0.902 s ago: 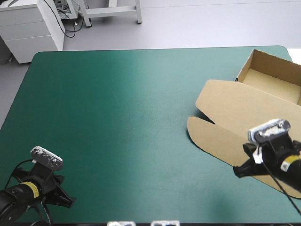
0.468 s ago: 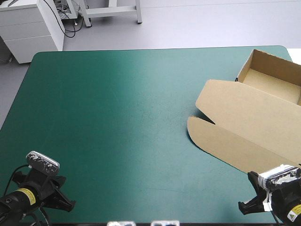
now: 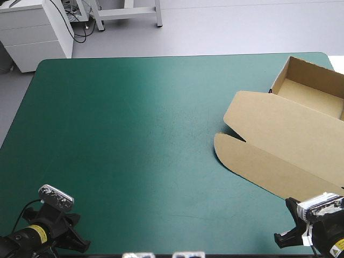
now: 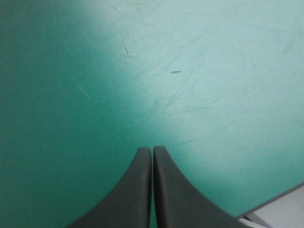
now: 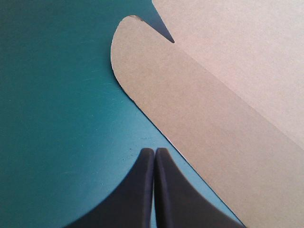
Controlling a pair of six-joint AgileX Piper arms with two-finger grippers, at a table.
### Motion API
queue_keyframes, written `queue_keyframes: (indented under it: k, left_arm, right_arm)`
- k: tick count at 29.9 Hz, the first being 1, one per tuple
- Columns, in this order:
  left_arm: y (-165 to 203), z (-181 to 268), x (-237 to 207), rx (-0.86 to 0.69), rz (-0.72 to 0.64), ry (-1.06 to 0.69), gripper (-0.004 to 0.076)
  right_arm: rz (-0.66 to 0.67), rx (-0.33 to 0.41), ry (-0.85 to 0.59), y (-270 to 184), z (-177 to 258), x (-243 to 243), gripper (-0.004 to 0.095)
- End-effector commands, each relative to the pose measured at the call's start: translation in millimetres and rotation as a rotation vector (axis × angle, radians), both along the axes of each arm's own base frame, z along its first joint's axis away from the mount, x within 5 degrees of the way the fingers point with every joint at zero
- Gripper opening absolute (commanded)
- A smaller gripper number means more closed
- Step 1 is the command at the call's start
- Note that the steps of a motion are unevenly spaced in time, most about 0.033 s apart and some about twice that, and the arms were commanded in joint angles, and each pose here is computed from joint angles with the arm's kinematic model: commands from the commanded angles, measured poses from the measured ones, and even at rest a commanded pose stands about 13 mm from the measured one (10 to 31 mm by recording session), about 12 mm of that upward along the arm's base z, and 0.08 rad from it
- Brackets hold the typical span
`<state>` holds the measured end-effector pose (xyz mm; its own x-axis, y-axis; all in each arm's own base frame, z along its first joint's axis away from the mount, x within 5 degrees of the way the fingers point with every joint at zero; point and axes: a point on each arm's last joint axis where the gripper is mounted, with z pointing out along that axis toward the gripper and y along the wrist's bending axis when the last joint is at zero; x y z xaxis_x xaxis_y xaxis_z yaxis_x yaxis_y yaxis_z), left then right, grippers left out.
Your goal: Fold the box
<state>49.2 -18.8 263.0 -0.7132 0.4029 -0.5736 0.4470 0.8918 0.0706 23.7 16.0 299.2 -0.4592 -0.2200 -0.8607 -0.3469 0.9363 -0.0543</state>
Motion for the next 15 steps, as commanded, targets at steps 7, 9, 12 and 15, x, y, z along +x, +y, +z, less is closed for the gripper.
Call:
queue_keyframes:
  k: [7,9,12,15]
  left_arm:
    - [-2.0,8.4,3.6,-0.034,-0.006,-0.072,-0.0008]
    - [-2.0,8.4,3.6,-0.034,-0.006,-0.072,-0.0008]
    - [-2.0,8.4,3.6,-0.034,-0.006,-0.072,-0.0008]
    - [-2.0,8.4,3.6,-0.034,-0.006,-0.072,-0.0008]
  right_arm:
    - [-0.004,0.014,-0.012,1.5,-5.5,7.2,-0.0014]
    - [-0.004,0.014,-0.012,1.5,-5.5,7.2,-0.0014]
    - [-0.004,0.014,-0.012,1.5,-5.5,7.2,-0.0014]
    - [-0.004,0.013,-0.012,1.5,-5.6,7.1,-0.0014]
